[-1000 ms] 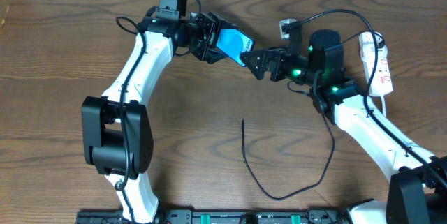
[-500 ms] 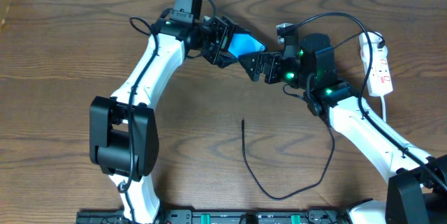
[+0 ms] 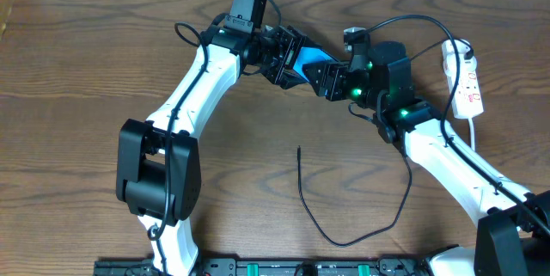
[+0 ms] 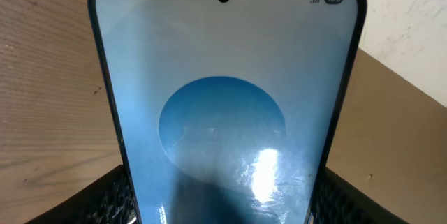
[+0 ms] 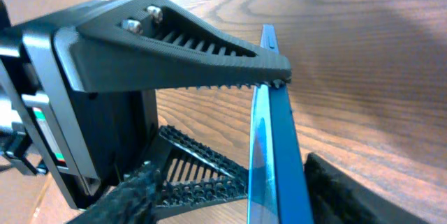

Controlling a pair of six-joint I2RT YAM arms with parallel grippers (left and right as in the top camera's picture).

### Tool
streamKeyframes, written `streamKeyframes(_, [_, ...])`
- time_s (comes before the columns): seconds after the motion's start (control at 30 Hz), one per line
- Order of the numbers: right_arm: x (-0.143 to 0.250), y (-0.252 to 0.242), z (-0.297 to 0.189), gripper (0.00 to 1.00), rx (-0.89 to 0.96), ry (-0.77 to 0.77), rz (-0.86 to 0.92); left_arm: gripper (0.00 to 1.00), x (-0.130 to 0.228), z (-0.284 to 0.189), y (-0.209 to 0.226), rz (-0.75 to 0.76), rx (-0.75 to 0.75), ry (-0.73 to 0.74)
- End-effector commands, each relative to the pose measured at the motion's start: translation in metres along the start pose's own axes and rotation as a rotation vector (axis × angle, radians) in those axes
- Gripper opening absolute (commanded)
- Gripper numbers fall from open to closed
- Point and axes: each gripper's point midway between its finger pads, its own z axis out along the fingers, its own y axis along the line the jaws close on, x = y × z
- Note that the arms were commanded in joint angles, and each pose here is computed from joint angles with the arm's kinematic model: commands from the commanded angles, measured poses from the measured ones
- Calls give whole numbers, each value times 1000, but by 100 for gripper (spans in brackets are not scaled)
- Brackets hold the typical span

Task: Plug charger to phone and switch on socket
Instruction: 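Close the right gripper on the phone's edge beside the left gripper, then open the left gripper and pull the phone away with the right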

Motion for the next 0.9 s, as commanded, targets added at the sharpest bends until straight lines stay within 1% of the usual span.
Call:
streamKeyframes(0.0, [-1,8,3,59,-10,0,-17,7,10,-8,-11,20,27,10])
streamKeyframes(0.27, [6,17,7,43,-19,15,-29,7,10,-8,-11,20,27,10])
streamKeyframes(0.47, [7,16,7,35,-15,19,-27,7,10,-8,-11,20,27,10])
streamKeyframes(0.67, [9,12,7,10,2,23,-22,7,10,-8,-11,20,27,10])
streamKeyframes(0.7, [8,12,7,3,2,22,-22,7,10,-8,-11,20,27,10])
streamKeyframes(0.73, [8,12,7,1,2,22,-22,7,10,-8,-11,20,27,10])
streamKeyframes(0.87, [6,11,6,1,10,12,-23,7,10,-8,-11,20,27,10])
